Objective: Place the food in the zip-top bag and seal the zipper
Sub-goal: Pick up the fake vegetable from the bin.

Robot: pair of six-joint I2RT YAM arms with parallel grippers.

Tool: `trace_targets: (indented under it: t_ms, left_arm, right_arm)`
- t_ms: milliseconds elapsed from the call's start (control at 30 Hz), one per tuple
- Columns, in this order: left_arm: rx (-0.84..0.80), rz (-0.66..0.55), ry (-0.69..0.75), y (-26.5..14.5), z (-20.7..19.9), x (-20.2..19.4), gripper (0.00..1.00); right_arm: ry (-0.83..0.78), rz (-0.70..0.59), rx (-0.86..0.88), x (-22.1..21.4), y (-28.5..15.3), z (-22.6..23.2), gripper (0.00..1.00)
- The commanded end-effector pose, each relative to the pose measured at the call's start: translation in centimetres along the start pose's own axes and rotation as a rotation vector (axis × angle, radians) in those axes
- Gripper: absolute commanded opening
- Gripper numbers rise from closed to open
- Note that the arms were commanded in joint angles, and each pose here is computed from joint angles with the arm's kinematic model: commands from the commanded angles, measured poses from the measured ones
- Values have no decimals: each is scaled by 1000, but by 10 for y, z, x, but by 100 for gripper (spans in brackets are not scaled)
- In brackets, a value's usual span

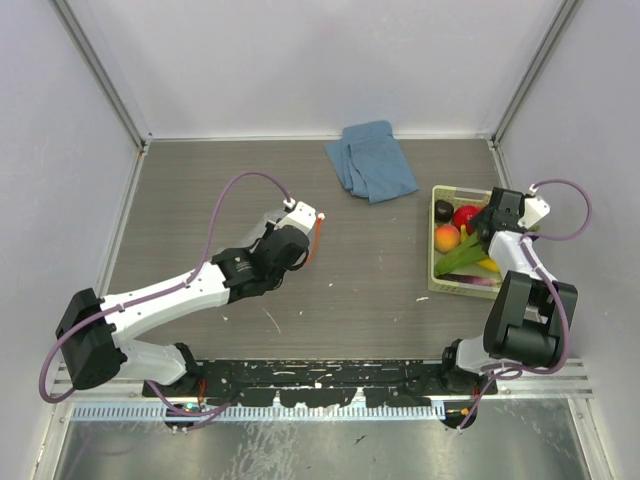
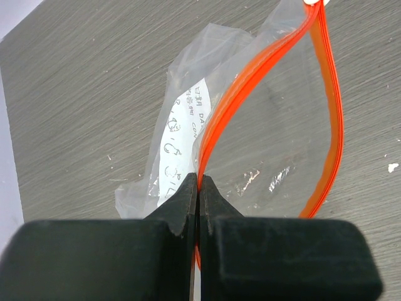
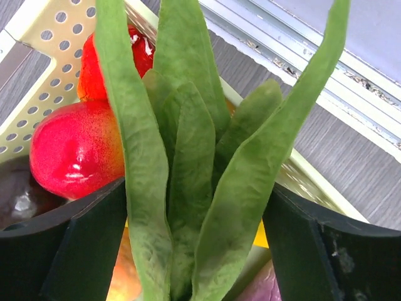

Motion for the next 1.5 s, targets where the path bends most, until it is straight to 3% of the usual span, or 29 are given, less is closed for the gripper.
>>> trace_targets:
  t_ms: [0, 400, 600, 1067, 1467]
  left_arm:
    - [0, -60, -74, -5, 4, 14, 0]
    - [0, -54, -84, -6, 5, 14, 0]
    - [-1, -40, -107, -5, 8, 14, 0]
    - [-64, -63, -211, -22, 23, 31, 0]
    - [-142, -22, -305, -29, 29, 46, 0]
  right_arm:
    - [53, -98, 27, 28, 6, 14, 83]
    - [58, -124, 93, 43, -11, 21, 38]
    - [55, -189, 96, 50, -34, 9, 34]
    - [-5, -378, 348, 60, -119, 39, 4]
    - [-40, -583, 857, 63, -222, 79, 1]
Point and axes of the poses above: each gripper's point midway between its finger pads, its own y axis out along the fingers, its own z axis along the line the jaws close on, x = y × z, the point moved 6 cm from there along -y, back along the fingers, and after that the axes turned 3 degrees about -y, right-handed, at the moved point
